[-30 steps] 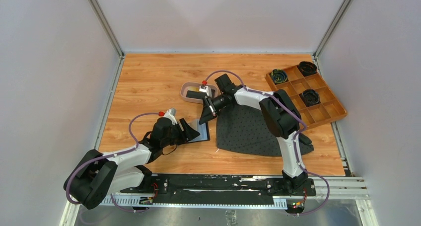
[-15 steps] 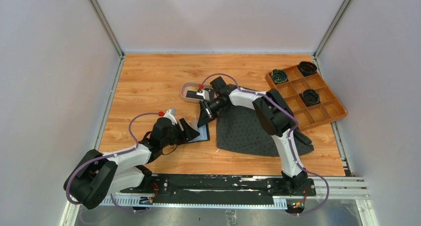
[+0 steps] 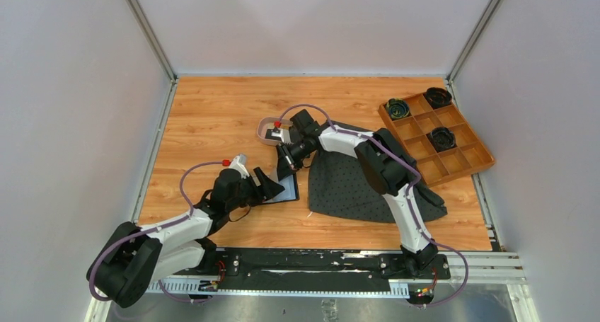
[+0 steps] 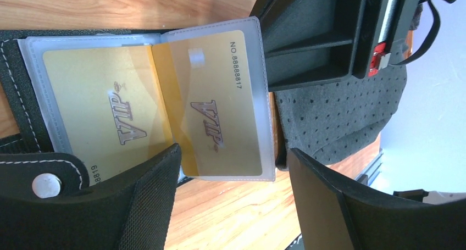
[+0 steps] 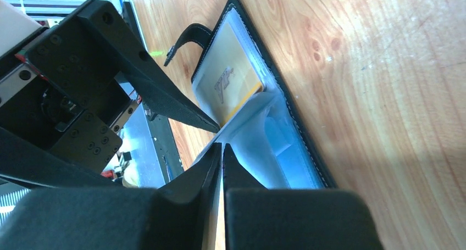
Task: Put the credit cards into the card holder
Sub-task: Insert the credit card into the card holder.
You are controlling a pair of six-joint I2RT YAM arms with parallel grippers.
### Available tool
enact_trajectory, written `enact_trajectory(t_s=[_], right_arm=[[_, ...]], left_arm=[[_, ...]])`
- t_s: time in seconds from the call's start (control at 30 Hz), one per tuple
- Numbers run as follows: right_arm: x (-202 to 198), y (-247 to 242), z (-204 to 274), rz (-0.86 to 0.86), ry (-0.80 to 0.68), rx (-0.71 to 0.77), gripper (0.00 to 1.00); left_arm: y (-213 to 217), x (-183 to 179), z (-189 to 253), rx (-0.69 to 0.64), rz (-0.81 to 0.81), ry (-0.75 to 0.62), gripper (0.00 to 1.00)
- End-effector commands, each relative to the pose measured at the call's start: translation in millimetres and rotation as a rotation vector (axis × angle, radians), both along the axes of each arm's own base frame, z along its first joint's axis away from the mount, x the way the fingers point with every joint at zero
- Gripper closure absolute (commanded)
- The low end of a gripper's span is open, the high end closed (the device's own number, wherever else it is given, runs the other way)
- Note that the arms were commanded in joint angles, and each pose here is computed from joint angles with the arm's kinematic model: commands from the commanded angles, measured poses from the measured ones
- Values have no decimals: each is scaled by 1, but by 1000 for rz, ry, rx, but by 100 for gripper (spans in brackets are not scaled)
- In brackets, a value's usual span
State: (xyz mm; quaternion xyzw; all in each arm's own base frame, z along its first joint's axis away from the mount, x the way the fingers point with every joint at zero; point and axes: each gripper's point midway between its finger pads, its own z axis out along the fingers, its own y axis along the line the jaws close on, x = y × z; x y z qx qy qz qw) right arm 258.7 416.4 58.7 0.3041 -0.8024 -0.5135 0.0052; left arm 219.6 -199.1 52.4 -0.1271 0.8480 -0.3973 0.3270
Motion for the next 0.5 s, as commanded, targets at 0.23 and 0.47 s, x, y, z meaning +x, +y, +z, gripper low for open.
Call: enact_trajectory(t_s=[0.23, 0.47], right_arm=[[-7, 7, -8, 24, 9, -24, 93], [-12, 13, -4, 37, 6, -17, 93]], left_arm=[[13, -1, 8, 0, 41, -34, 24], [32, -2, 12, 69, 78, -43, 26]])
